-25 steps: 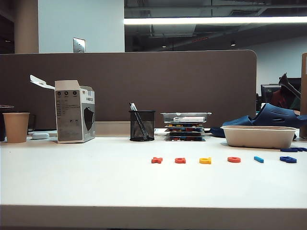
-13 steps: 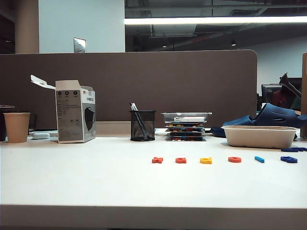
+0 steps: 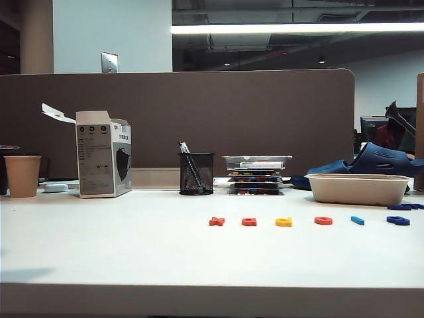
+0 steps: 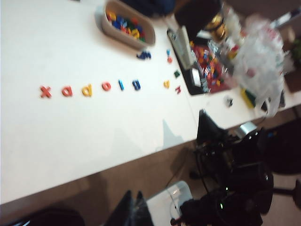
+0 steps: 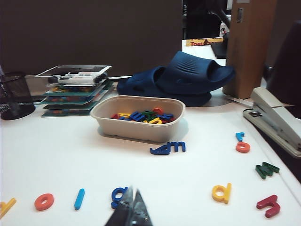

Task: Select the appropriate letters from the row of letter magnets placed on the table to arrange into the word "dog".

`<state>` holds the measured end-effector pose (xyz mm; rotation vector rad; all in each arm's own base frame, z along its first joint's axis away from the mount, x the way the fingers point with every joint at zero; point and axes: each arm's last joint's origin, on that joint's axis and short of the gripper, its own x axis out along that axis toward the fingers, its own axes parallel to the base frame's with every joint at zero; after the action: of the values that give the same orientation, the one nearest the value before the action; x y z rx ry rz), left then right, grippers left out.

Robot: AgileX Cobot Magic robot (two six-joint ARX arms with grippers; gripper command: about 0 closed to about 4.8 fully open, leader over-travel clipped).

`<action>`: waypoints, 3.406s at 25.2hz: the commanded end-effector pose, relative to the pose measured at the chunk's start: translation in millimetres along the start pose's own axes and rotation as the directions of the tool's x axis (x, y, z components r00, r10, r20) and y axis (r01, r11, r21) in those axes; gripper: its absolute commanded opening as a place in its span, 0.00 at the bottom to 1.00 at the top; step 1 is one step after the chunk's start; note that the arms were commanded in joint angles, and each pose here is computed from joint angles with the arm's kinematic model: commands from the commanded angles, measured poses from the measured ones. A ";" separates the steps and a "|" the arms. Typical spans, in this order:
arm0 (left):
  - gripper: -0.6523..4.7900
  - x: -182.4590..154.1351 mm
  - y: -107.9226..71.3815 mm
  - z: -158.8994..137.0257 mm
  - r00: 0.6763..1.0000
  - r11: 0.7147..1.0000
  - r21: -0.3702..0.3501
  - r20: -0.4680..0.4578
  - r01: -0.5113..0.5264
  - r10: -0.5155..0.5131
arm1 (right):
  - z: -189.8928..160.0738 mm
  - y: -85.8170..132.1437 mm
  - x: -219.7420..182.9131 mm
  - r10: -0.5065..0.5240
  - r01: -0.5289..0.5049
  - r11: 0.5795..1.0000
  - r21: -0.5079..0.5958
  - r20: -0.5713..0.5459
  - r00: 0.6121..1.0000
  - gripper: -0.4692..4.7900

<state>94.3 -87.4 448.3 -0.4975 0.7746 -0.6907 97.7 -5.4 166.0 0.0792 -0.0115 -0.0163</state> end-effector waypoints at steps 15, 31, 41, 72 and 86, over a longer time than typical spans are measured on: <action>0.11 101.1 -75.3 -46.3 0.996 0.995 0.030 0.008 -0.093 0.093 | 1.7 -0.6 -0.4 -0.029 0.029 1.000 -0.002 0.029 0.999 0.08; 0.11 64.0 -93.5 -38.8 0.937 0.951 0.035 0.188 -0.307 0.296 | 1.6 -0.6 -0.4 -0.029 0.030 1.000 -0.002 0.028 0.999 0.08; 0.11 61.7 -89.5 -41.3 0.937 0.946 0.024 0.143 -0.324 0.318 | 1.9 -0.6 -0.5 -0.029 0.029 1.000 -0.002 0.031 0.999 0.08; 0.11 62.1 -90.0 -41.0 0.936 0.945 0.037 0.150 -0.326 0.317 | 139.8 14.2 -26.4 0.030 -0.026 0.999 0.020 -0.250 0.968 0.08; 0.11 62.1 -89.9 -41.0 0.936 0.945 0.038 0.150 -0.326 0.317 | 214.1 48.7 87.9 0.328 -0.218 0.942 0.256 -0.562 0.759 0.08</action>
<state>61.2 -200.1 449.6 -0.3414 0.6875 -0.3667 177.2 19.2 382.3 0.2135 0.6021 0.2931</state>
